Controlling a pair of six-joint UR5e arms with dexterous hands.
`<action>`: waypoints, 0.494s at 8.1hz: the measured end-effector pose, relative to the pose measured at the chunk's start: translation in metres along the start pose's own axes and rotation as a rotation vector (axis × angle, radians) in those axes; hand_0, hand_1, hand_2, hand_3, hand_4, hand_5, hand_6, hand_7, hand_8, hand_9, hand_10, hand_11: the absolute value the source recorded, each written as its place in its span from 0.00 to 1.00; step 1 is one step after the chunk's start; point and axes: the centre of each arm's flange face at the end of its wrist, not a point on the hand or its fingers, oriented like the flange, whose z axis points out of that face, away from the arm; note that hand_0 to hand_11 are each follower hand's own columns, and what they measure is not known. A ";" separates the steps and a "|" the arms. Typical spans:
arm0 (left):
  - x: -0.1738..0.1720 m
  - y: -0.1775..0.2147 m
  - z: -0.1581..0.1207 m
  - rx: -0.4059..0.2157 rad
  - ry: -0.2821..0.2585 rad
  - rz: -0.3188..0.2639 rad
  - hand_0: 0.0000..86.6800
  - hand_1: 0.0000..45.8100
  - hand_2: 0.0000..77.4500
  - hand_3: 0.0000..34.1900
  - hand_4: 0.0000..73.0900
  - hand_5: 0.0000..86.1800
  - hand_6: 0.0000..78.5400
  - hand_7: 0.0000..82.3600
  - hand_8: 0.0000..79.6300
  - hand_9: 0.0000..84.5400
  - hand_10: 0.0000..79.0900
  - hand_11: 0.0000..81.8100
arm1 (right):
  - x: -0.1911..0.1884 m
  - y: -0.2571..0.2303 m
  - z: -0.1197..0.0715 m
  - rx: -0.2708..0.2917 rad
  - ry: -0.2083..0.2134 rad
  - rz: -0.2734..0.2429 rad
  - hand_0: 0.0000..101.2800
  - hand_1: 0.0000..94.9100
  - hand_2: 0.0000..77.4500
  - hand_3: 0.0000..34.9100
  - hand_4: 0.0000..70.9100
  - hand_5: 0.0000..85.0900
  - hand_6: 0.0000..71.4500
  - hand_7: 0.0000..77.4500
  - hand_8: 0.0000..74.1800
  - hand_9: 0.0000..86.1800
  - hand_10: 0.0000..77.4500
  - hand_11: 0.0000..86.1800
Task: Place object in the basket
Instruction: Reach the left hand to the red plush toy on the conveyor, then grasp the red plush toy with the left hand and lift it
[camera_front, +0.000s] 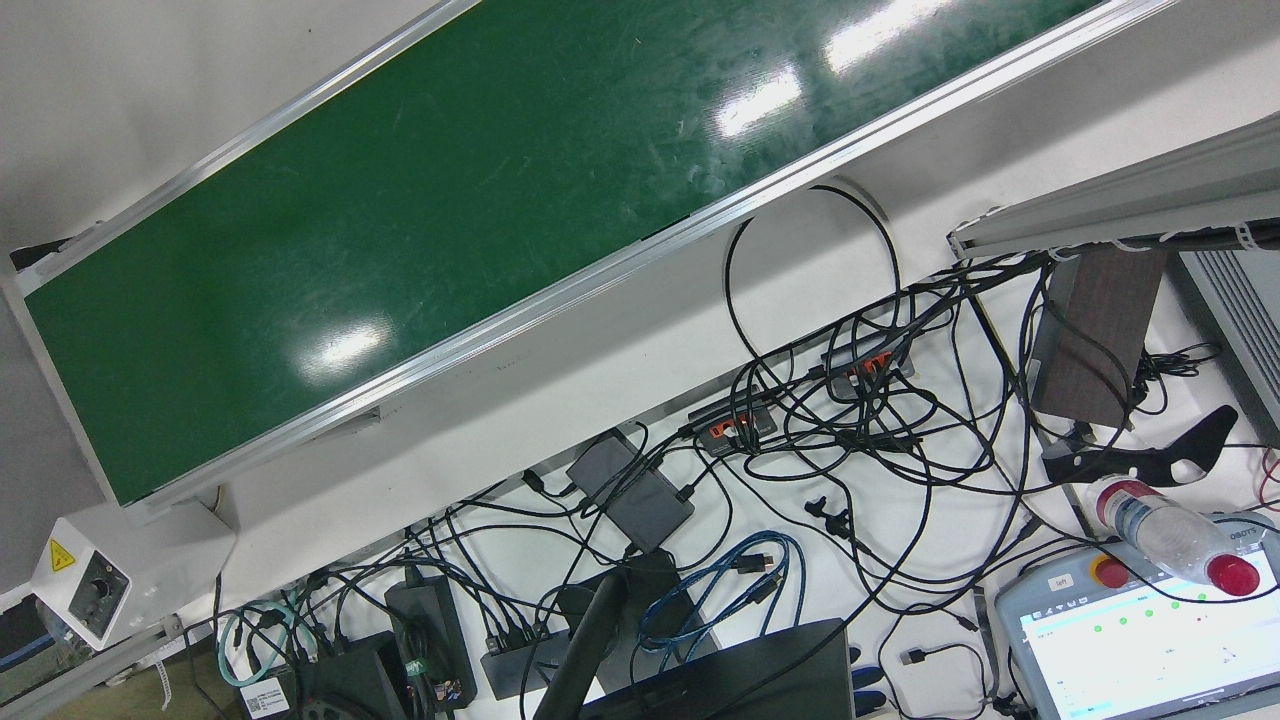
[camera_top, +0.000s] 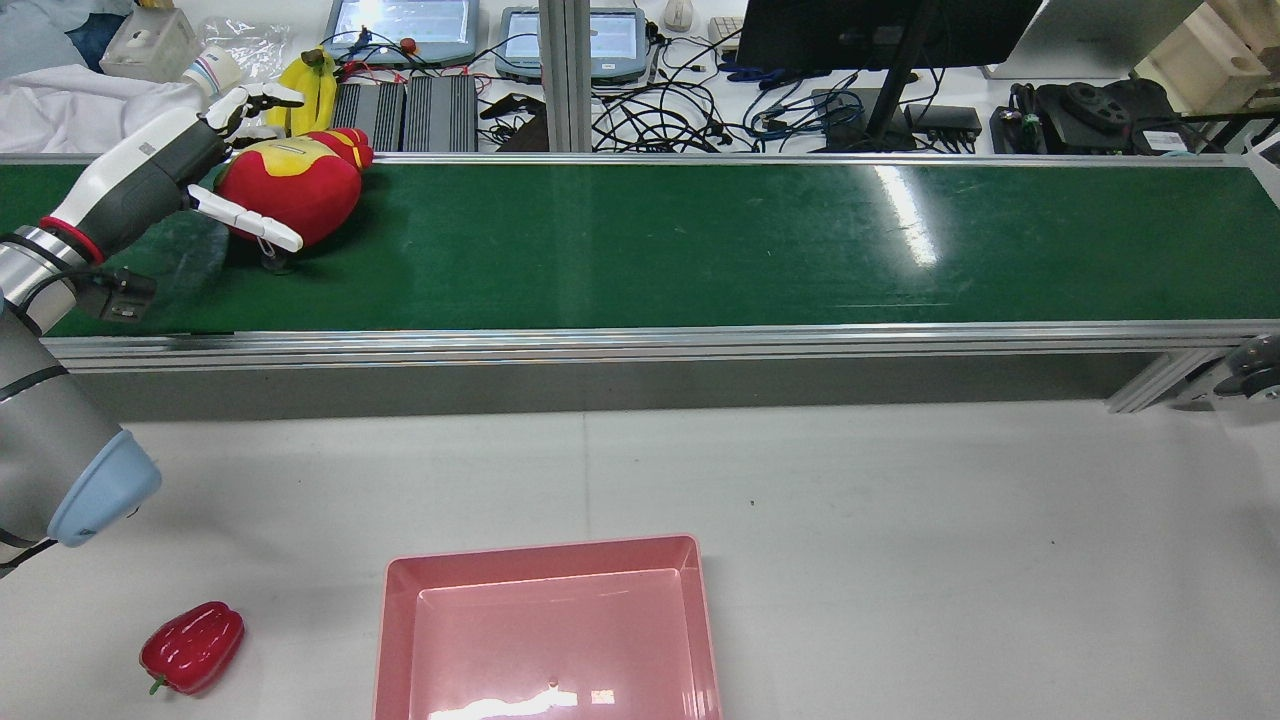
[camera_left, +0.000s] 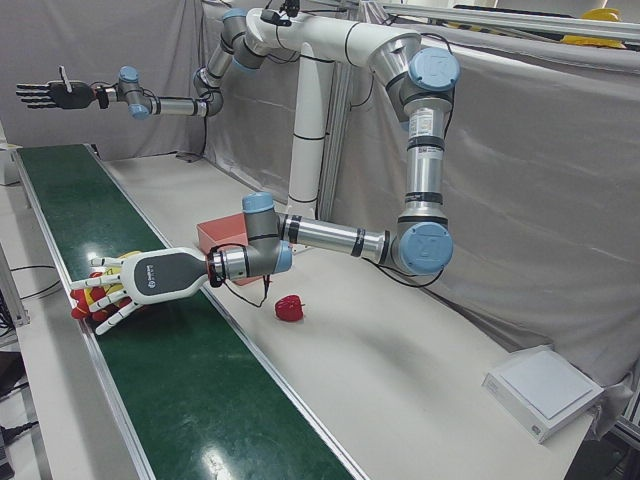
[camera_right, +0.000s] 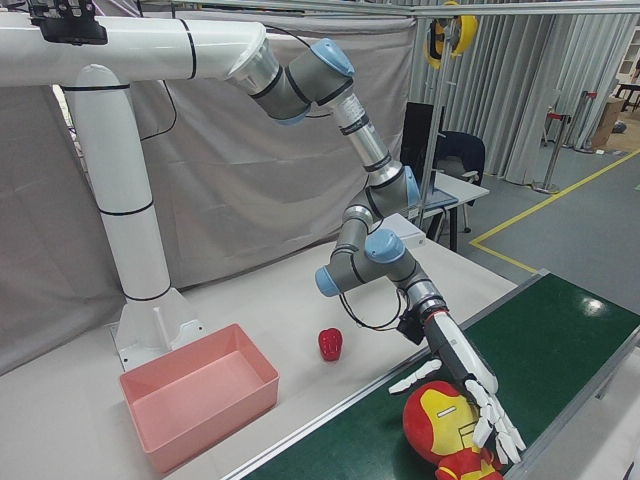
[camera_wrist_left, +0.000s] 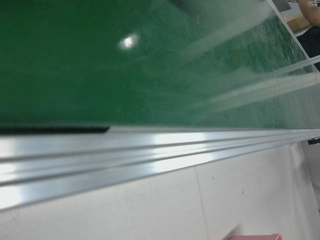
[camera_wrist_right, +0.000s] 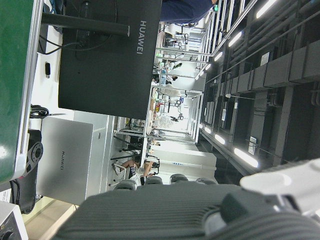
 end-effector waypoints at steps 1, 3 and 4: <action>0.000 -0.001 0.000 0.005 -0.003 0.002 0.63 0.29 0.41 0.51 0.22 0.71 0.21 0.33 0.25 0.28 0.26 0.37 | 0.000 0.000 0.000 0.000 0.000 0.000 0.00 0.00 0.01 0.00 0.00 0.00 0.00 0.01 0.00 0.00 0.00 0.00; 0.001 -0.004 -0.002 0.017 -0.008 0.004 0.62 0.13 0.57 0.31 0.60 0.72 0.31 0.52 0.35 0.46 0.41 0.55 | 0.000 0.000 0.000 -0.001 0.000 0.000 0.00 0.00 0.01 0.00 0.00 0.00 0.00 0.01 0.00 0.00 0.00 0.00; 0.004 -0.006 -0.002 0.019 -0.003 0.000 0.62 0.13 0.57 0.31 0.60 0.72 0.31 0.52 0.35 0.46 0.41 0.55 | 0.000 0.000 0.000 -0.001 0.000 0.000 0.00 0.00 0.01 0.00 0.00 0.00 0.00 0.01 0.00 0.00 0.00 0.00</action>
